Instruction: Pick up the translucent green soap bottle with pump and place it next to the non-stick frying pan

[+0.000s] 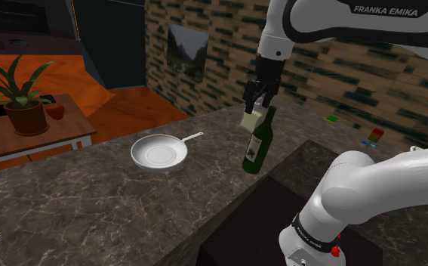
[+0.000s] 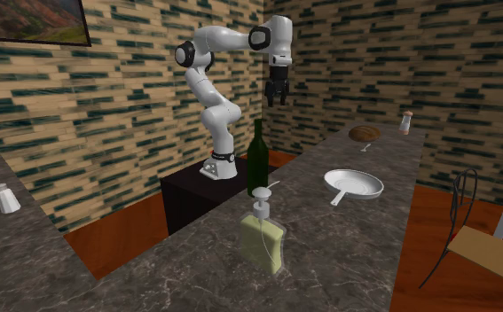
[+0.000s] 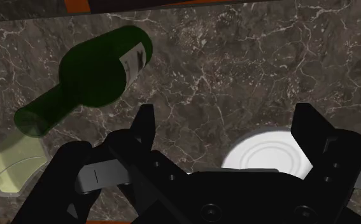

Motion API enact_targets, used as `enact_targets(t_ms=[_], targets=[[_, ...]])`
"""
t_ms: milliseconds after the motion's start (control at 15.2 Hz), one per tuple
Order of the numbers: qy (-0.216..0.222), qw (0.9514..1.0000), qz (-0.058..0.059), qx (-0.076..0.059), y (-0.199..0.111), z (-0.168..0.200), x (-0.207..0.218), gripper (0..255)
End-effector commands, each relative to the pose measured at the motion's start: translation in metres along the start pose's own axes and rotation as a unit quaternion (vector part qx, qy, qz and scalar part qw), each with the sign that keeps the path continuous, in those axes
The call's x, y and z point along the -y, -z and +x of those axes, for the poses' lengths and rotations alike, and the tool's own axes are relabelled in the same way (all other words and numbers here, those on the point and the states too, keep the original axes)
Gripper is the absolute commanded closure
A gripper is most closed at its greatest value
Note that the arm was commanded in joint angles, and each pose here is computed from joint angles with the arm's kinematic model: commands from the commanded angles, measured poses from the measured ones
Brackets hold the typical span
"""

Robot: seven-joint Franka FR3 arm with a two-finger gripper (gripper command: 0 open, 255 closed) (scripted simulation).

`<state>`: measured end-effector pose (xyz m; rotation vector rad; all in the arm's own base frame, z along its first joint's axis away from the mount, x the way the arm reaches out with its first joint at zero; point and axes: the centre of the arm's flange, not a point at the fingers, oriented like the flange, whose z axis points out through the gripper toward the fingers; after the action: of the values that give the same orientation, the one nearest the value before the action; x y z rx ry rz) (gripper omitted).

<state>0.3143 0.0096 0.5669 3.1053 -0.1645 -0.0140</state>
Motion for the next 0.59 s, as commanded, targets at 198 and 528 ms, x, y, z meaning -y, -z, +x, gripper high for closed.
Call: enact_targets(t_ms=[198, 528], targets=[[0.003, 1.0, -0.003, -0.006, -0.017, 0.013, -0.032, 0], [0.009, 0.9998, -0.007, -0.015, -0.045, 0.034, -0.085, 0]])
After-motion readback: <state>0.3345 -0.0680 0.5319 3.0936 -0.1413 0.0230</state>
